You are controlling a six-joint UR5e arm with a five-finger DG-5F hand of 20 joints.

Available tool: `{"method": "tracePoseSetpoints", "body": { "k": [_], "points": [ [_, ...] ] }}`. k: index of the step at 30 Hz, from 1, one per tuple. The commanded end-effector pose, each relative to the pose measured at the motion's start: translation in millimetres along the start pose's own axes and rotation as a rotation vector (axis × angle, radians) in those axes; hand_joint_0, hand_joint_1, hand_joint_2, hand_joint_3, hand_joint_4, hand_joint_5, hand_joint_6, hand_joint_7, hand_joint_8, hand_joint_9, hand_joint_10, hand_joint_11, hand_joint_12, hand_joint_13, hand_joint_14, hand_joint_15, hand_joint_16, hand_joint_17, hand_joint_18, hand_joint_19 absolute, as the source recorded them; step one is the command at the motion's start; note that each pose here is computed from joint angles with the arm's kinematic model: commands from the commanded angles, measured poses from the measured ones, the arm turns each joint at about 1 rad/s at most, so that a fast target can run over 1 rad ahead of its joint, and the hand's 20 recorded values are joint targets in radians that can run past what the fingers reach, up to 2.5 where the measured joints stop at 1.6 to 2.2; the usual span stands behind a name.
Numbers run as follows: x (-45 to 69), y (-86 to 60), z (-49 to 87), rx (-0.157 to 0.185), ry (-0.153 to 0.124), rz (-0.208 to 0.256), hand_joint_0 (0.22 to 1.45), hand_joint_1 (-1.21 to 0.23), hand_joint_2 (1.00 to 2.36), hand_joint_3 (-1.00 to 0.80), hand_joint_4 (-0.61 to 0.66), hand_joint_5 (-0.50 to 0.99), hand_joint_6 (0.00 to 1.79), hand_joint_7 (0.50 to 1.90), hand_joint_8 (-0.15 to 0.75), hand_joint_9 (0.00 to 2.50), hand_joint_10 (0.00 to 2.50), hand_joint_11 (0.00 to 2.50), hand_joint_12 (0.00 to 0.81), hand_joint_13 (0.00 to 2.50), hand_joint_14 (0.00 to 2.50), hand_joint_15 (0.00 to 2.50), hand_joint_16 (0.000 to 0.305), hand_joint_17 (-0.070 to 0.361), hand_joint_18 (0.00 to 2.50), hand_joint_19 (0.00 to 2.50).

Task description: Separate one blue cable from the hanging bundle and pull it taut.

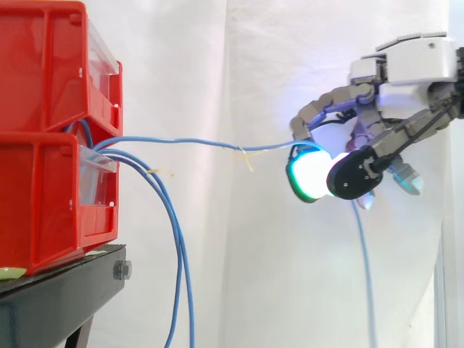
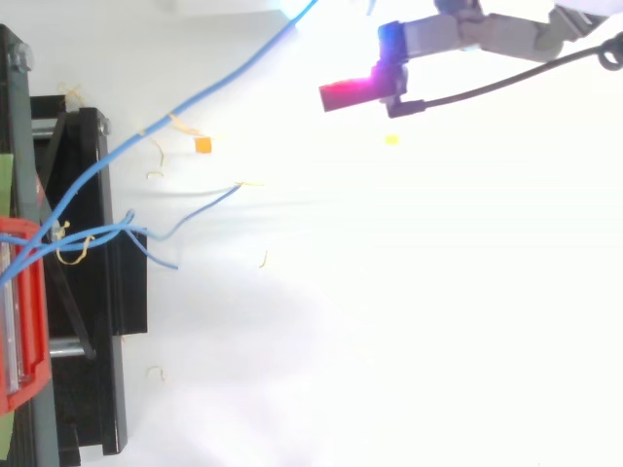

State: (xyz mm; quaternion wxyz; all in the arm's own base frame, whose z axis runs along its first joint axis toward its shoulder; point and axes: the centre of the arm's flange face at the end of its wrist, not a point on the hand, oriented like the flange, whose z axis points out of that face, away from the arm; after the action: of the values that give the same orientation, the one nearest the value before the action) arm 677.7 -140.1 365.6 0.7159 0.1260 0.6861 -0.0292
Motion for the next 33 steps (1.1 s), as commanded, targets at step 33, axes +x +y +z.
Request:
{"method": "tracePoseSetpoints", "body": {
  "k": [33],
  "points": [
    [1.4, 29.6, -28.1, 0.001, 0.066, 0.27, 0.75, -0.76, 1.01, -0.33, 0.04, 0.14, 0.51, 1.23, 0.032, 1.9, 0.01, 0.31, 0.197, 1.33, 0.02, 0.37, 0.049, 0.11, 0.99, 0.55]
  ]
}}
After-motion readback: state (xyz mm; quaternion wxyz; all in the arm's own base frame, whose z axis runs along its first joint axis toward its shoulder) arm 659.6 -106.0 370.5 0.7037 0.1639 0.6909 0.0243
